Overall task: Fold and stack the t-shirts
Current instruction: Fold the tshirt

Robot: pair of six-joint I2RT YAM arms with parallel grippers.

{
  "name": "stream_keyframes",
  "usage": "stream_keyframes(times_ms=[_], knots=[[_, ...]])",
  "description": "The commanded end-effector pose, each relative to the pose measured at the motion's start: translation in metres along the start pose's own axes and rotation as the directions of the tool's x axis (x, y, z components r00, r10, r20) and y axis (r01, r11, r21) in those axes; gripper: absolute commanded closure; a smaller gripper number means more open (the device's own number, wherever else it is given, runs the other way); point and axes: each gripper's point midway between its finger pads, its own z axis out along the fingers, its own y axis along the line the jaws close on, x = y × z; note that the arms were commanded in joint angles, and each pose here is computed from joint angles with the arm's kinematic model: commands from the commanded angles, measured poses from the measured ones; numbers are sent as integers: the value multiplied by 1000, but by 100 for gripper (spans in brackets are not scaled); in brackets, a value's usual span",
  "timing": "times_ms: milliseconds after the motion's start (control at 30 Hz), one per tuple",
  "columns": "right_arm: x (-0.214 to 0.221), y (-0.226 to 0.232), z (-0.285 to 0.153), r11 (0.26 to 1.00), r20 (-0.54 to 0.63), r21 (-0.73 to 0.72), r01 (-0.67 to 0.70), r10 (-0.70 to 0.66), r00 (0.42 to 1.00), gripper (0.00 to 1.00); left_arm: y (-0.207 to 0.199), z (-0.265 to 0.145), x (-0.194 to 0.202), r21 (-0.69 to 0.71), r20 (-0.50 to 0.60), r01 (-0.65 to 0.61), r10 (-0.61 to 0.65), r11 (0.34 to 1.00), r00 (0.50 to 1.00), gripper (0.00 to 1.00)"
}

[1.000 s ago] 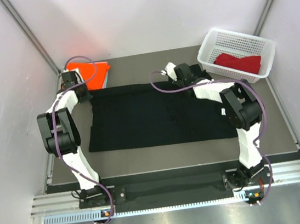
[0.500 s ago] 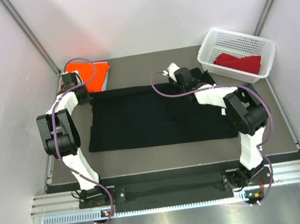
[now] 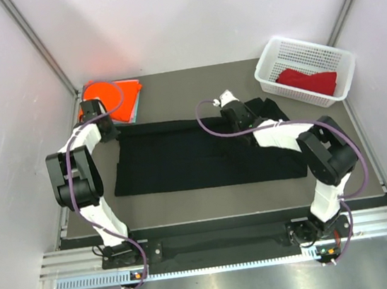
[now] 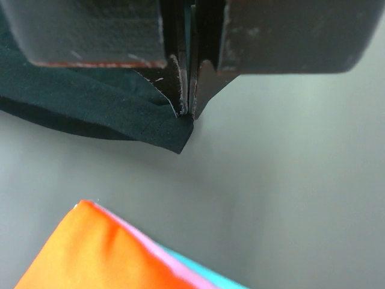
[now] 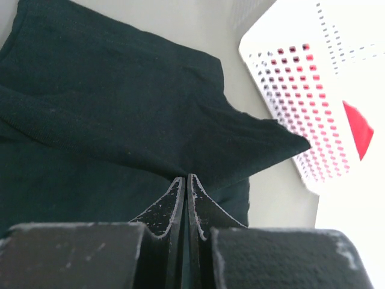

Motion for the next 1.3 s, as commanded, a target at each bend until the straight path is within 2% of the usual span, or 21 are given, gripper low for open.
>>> stream_keyframes(times_ms=[0,167,267,367,400,433,533,633,767,833,900,1033,1067,1167,1267], knots=[[2,-10,-21,995,3,48,-85,85,996,100,11,-24,-11,-38,65,30,-28,999,998,100],[21,10,-29,995,-43,21,-102,103,994,100,17,-25,1,-61,53,38,-35,997,998,100],[23,28,-40,993,-27,-11,-117,116,993,98,21,-26,9,-77,44,38,-35,996,998,100],[25,29,-47,992,-28,-2,-128,128,991,87,29,-33,11,-120,53,47,-41,992,998,85],[24,28,-50,988,-28,-9,-152,152,988,81,39,-37,10,-177,65,54,-44,983,997,81],[26,27,-53,989,-48,-19,-145,144,988,80,45,-43,6,-217,80,67,-50,974,996,74],[24,24,-67,977,-56,-60,-203,200,978,73,58,-71,-14,-300,167,142,-94,943,981,67],[13,21,-78,952,-45,-132,-277,273,961,67,41,-79,-21,-203,189,143,-104,969,976,64],[-7,22,-77,911,-43,-236,-339,339,940,66,18,-80,-24,-72,200,173,-156,982,967,60],[-11,25,-71,896,-65,-265,-356,351,934,66,6,-70,-12,-5,157,178,-175,984,972,61],[4,23,-58,880,-149,-240,-409,383,912,66,7,-64,-3,-14,115,183,-180,983,977,61],[21,7,-43,829,-238,-206,-520,473,848,66,8,-48,16,-22,35,142,-141,990,989,60],[29,-3,-37,799,-267,-180,-574,522,810,65,7,-46,19,-21,24,137,-137,990,990,60],[46,-18,-27,750,-316,-140,-646,585,747,61,9,-36,25,-22,0,116,-116,993,993,58],[46,-28,-16,745,-305,-187,-640,575,759,59,11,-29,26,-32,-12,90,-91,995,996,56]])
